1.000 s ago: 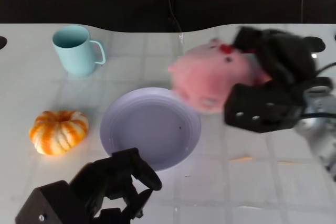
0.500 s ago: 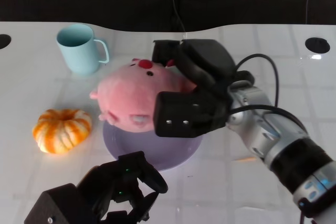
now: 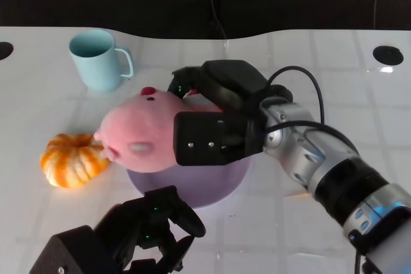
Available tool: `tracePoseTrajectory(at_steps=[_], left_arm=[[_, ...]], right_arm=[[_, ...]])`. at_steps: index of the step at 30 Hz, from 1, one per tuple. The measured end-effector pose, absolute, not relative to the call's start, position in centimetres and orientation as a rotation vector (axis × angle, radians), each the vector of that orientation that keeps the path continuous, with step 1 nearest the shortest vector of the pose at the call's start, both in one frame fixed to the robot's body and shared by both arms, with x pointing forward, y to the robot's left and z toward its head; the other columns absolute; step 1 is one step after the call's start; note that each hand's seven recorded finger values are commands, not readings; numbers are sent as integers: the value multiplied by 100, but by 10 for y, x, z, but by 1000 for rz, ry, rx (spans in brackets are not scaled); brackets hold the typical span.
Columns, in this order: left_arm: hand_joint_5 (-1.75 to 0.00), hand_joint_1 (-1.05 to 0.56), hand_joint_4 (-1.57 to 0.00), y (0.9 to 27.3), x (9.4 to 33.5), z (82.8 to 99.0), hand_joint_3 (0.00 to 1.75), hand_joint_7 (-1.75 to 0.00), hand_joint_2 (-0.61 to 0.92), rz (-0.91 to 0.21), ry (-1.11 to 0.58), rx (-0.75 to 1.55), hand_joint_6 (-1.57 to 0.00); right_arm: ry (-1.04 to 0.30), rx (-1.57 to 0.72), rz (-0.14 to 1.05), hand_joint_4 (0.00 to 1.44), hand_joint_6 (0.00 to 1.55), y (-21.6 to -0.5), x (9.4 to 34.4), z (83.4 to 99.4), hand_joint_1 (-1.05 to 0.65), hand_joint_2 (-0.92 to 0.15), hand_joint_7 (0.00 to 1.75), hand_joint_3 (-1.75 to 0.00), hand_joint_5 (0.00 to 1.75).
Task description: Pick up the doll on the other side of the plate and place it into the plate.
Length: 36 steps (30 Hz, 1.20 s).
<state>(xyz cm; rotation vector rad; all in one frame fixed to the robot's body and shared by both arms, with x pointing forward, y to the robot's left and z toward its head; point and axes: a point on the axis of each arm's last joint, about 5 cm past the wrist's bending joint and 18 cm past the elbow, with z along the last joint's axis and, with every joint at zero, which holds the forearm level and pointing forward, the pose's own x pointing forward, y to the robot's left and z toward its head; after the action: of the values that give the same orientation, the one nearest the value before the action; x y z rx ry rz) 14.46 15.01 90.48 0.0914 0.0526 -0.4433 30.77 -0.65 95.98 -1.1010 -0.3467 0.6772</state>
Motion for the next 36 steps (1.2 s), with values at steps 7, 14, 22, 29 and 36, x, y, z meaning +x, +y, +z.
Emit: tracePoseTrajectory(at_steps=[7, 14, 22, 29, 36], left_arm=[[-175, -24, -65, 150, 145, 905, 87, -139, 70, -443, 51, 94, -62], [-175, -25, -64, 151, 145, 906, 87, -140, 70, -441, 50, 98, -62], [-175, -27, -65, 153, 145, 905, 85, -141, 71, -437, 52, 104, -63], [-175, -25, -64, 153, 145, 905, 86, -140, 71, -437, 52, 104, -63], [-175, -25, -65, 153, 146, 905, 86, -140, 72, -437, 49, 103, -63]], right_arm=[[-356, -1212, 774, 10, 20, -19, 309, 986, -83, -92, 0, -27, 22], [-384, -1226, 822, 12, 19, -25, 301, 1001, -88, -92, 0, -24, 21], [-467, -1111, 778, 29, 30, -51, 284, 1006, -78, -92, 5, -31, 32], [-512, -932, 637, 58, 53, -90, 253, 992, -58, -92, 15, -27, 51], [-490, -749, 508, 78, 78, -125, 220, 974, -34, -91, 24, -21, 82]])
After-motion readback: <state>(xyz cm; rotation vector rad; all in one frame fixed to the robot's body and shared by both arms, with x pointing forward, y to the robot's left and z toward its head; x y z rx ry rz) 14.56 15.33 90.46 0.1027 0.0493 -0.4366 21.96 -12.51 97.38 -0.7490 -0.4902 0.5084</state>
